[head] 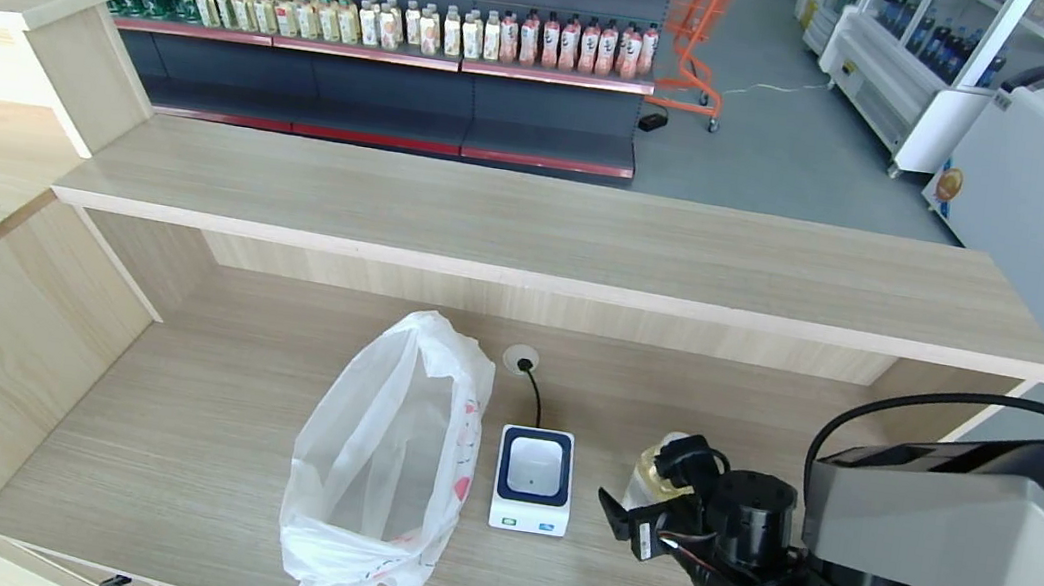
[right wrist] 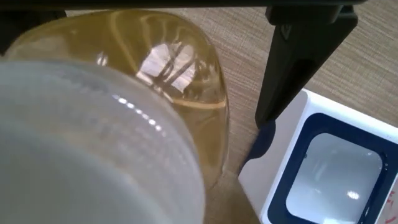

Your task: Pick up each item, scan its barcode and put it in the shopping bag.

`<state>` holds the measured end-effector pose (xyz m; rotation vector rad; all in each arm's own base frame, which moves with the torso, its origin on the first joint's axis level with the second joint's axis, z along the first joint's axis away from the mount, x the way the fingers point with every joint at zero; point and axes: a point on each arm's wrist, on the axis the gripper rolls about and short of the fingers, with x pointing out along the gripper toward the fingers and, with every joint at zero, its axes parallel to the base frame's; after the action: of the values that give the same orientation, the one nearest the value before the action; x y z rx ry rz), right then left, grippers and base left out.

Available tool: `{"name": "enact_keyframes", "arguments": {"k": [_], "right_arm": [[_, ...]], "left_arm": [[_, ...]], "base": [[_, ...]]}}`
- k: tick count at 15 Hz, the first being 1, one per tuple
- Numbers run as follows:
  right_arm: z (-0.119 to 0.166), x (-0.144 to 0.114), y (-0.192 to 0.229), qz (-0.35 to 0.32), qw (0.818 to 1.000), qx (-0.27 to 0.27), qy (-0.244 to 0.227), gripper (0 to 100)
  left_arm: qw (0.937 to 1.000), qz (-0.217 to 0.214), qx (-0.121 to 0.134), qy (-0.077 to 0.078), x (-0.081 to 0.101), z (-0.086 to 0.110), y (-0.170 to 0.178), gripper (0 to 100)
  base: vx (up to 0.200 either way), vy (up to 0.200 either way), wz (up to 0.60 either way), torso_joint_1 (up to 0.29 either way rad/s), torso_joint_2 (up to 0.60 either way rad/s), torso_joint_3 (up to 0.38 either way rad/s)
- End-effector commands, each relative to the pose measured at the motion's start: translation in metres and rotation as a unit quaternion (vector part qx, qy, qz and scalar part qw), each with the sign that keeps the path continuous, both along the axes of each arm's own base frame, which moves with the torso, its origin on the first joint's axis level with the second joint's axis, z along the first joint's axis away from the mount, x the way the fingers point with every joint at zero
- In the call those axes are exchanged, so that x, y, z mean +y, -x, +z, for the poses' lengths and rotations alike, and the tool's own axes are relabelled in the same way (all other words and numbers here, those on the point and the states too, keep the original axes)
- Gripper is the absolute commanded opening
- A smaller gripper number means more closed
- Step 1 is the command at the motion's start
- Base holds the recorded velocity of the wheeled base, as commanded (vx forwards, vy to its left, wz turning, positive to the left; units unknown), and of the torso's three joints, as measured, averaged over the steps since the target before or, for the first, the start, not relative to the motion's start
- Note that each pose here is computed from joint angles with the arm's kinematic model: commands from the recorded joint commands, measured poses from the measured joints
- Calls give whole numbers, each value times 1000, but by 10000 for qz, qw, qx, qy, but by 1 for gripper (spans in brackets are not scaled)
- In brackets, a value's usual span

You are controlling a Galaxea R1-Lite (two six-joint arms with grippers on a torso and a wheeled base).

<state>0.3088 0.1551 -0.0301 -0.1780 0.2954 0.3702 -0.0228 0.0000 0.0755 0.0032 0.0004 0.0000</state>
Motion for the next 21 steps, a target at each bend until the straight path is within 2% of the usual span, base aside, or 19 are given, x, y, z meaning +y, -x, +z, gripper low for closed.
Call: {"name": "enact_keyframes", "arguments": {"k": [1, 9, 10, 12, 13, 14, 15, 16, 19, 21], "right_arm": [[4, 0, -4, -23, 9999, -97, -32, 0], [13, -3, -9, -66, 9993, -348, 148, 0], [21, -2, -9, -95, 9988, -474, 113, 0], [57, -7, -8, -117, 9964, -832, -145, 0], [95, -18, 1, 12, 9956, -818, -461, 0], [131, -29, 16, 376, 9936, -688, -809, 0], [145, -36, 23, 556, 9926, -618, -890, 0], [180, -56, 49, 1036, 9895, -301, -964, 0], [205, -70, 84, 1747, 9781, -33, -1128, 0], [216, -71, 103, 2570, 9516, 343, -1650, 0]], "left_arm": [[10000, 0, -2, 1, 0, 0, 0, 100], [10000, 0, -2, 1, 0, 0, 0, 100], [10000, 0, -2, 1, 0, 0, 0, 100], [10000, 0, -2, 1, 0, 0, 0, 100], [10000, 0, -2, 1, 0, 0, 0, 100], [10000, 0, -2, 1, 0, 0, 0, 100], [10000, 0, -2, 1, 0, 0, 0, 100], [10000, 0, -2, 1, 0, 0, 0, 100], [10000, 0, -2, 1, 0, 0, 0, 100], [10000, 0, -2, 1, 0, 0, 0, 100]], "base": [[0, 0, 0, 0, 0, 0], [0, 0, 0, 0, 0, 0], [0, 0, 0, 0, 0, 0], [0, 0, 0, 0, 0, 0], [0, 0, 0, 0, 0, 0], [0, 0, 0, 0, 0, 0], [0, 0, 0, 0, 0, 0], [0, 0, 0, 0, 0, 0], [0, 0, 0, 0, 0, 0], [0, 0, 0, 0, 0, 0]]}}
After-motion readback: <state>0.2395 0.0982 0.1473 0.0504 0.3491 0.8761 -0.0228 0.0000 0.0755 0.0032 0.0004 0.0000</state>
